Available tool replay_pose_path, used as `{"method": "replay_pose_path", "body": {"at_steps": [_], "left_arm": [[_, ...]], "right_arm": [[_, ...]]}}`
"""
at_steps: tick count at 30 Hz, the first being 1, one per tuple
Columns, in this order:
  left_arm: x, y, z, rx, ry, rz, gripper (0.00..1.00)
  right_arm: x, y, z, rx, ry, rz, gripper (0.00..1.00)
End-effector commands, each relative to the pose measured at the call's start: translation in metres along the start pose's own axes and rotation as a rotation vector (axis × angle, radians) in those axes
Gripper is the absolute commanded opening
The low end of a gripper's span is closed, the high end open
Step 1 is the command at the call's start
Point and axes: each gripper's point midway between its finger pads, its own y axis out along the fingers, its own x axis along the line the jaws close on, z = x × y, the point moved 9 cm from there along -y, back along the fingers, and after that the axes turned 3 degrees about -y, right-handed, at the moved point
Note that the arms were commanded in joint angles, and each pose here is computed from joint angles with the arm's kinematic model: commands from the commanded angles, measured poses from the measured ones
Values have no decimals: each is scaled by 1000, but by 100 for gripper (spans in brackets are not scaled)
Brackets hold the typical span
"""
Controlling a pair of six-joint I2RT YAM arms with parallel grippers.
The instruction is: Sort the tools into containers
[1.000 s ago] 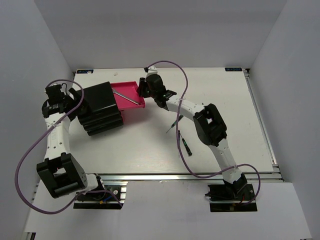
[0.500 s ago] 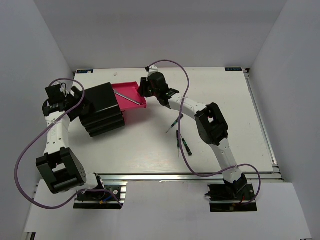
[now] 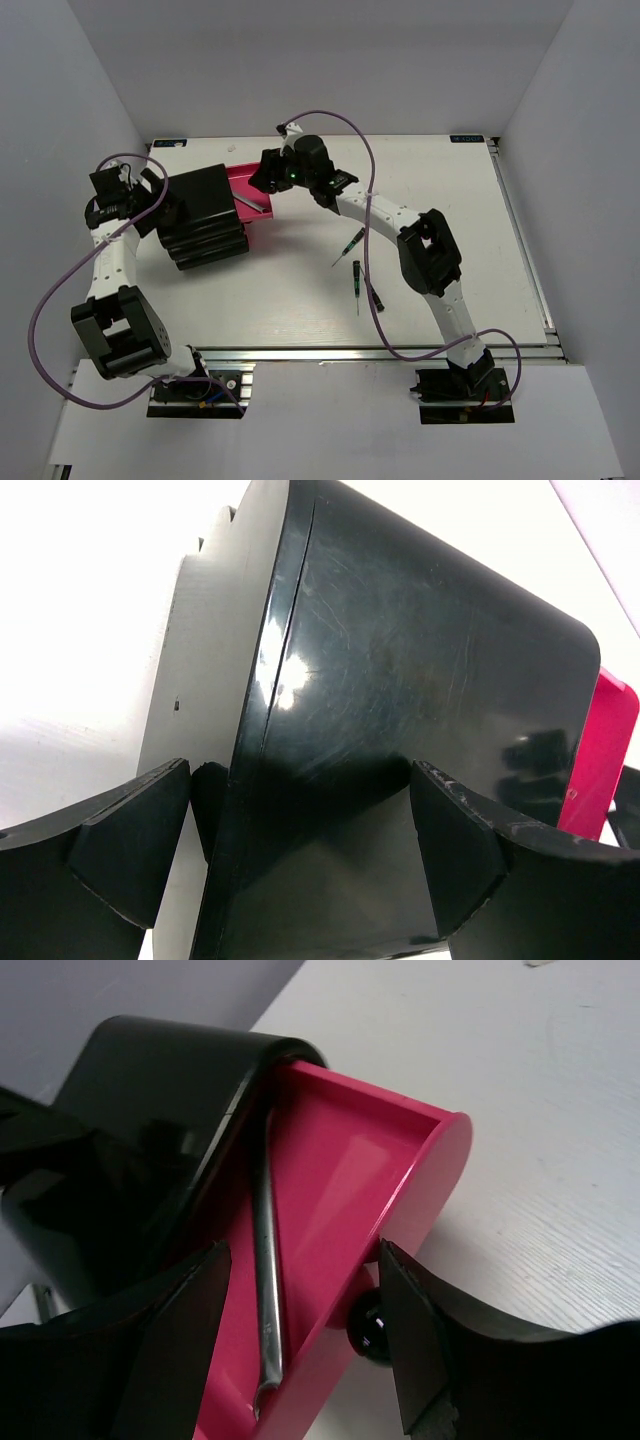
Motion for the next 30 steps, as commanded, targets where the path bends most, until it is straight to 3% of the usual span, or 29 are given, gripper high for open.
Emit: {"method": "replay_pose_path", "body": {"at_steps": [1,10,21,27,30], "left_arm": [[8,11,20,118,-5,-27,97],[6,22,22,148,-13,30,97],[2,45,15,184,-21,85,97],[1,49,8,173,-26,59,97],[2,50,9,174,-26,56,97]], "right_arm": [[42,-21,-43,-88,-40,-199,66],[51,-19,-29,-2,13,-437,67],[40,-6,-4,29,53,-565,66],[27,-33,-82,-203,-119,-529,62],[12,-53,-111,-265,-168,-493,54]]}}
